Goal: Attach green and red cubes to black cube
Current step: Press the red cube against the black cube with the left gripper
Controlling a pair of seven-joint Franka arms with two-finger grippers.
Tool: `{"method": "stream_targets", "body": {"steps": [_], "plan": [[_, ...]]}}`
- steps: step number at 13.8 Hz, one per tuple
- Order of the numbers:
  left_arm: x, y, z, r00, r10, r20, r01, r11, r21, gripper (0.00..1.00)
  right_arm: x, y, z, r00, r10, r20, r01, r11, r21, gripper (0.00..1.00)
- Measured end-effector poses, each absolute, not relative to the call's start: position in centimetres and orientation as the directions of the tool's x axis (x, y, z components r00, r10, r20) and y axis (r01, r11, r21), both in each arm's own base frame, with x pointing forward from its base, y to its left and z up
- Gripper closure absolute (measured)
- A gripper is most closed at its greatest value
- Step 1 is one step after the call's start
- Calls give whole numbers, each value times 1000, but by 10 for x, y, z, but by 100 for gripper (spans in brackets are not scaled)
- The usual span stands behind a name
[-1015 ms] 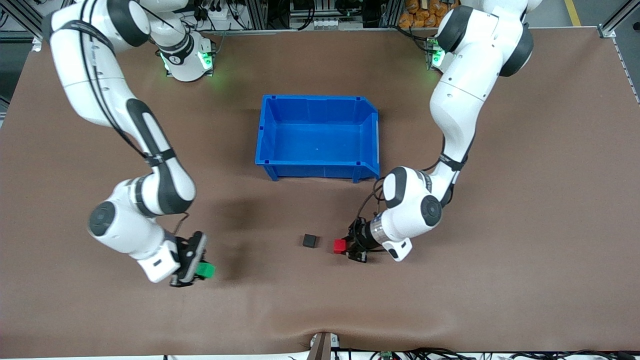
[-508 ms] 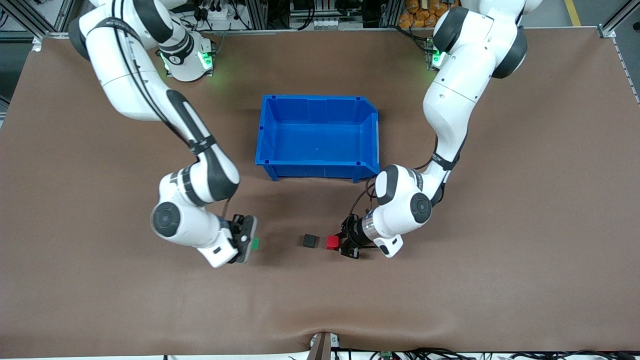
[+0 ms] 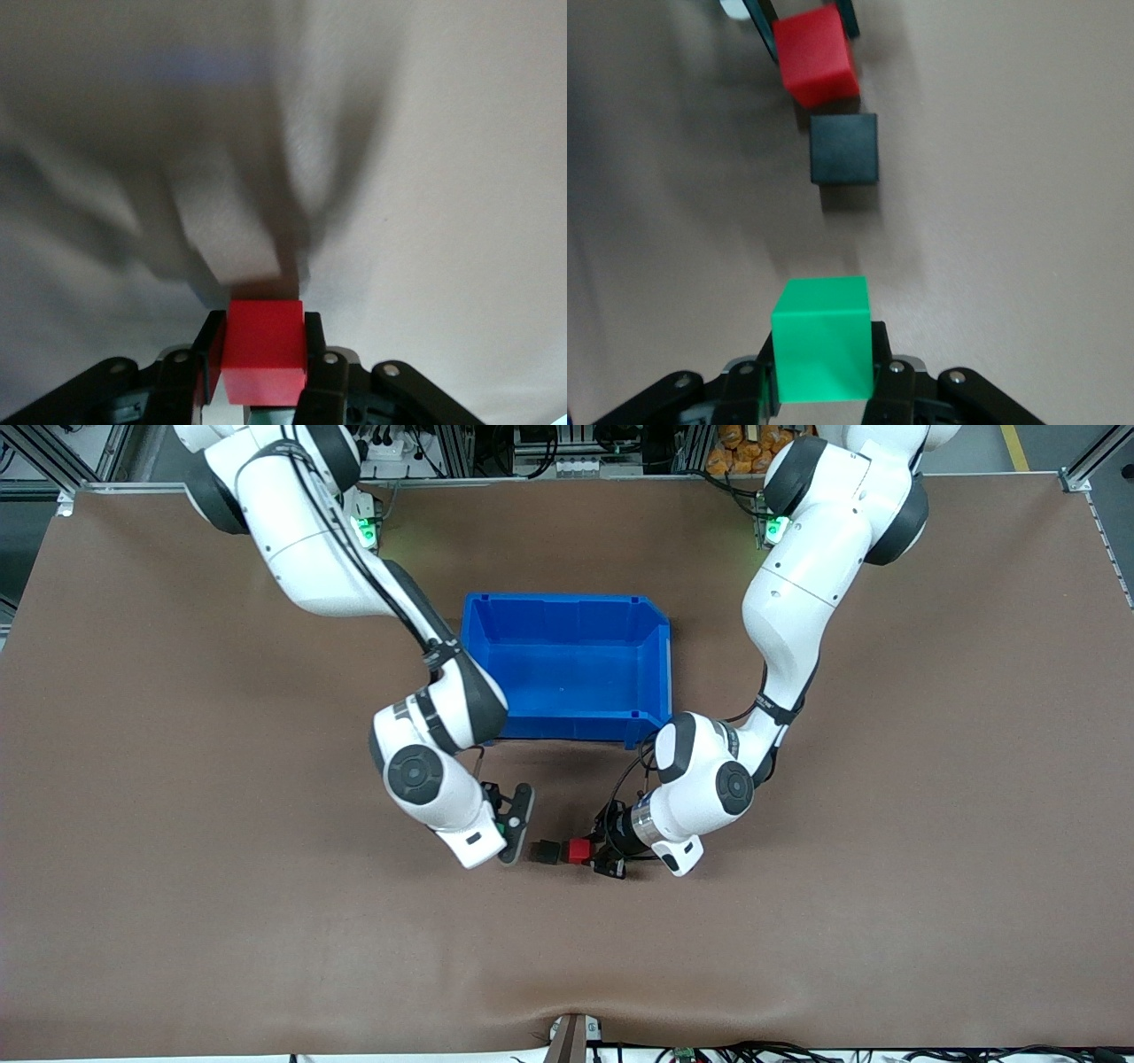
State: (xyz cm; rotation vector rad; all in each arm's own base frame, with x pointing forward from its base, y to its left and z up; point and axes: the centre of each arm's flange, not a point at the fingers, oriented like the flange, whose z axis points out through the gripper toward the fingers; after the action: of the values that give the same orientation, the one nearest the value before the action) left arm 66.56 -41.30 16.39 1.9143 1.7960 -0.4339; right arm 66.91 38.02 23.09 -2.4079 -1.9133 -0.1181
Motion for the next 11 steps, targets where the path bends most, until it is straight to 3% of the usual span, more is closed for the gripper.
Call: {"method": "stream_targets", "body": {"steps": [11], "plan": [[657, -429, 162, 52, 837, -544, 993, 12, 114, 61, 691, 363, 199, 242, 963, 116, 965, -251, 76, 61]]}}
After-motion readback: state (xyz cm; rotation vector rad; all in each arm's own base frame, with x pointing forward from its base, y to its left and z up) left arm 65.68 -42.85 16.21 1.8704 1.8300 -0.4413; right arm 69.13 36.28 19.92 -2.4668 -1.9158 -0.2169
